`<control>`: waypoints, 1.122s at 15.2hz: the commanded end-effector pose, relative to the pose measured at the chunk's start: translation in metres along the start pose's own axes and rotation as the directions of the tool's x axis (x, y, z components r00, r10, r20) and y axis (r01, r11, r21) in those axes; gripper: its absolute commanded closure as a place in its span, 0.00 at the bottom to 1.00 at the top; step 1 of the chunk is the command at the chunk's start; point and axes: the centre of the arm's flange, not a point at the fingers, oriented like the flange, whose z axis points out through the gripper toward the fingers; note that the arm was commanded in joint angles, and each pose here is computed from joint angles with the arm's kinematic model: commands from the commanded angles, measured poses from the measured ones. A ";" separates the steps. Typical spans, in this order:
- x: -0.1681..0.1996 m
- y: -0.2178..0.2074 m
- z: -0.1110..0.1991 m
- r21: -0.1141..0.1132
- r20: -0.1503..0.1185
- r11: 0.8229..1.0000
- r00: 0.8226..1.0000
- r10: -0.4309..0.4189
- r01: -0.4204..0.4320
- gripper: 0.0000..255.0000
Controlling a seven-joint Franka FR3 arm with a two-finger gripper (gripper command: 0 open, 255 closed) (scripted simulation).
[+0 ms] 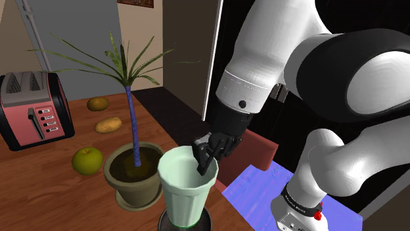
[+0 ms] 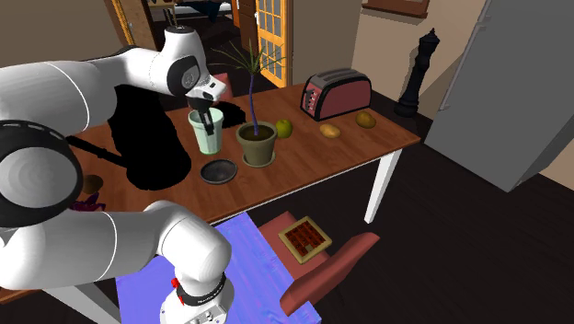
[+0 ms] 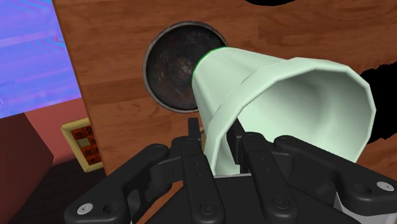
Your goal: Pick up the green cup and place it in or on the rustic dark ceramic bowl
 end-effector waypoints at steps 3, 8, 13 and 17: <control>-0.001 0.004 0.020 0.001 -0.001 1.000 1.000 0.000 0.000 1.00; -0.002 0.010 0.046 0.001 -0.001 1.000 1.000 0.000 0.000 1.00; -0.003 0.015 0.072 0.001 -0.001 1.000 1.000 0.000 0.000 1.00; -0.004 0.016 0.076 0.001 -0.001 1.000 1.000 0.000 0.000 1.00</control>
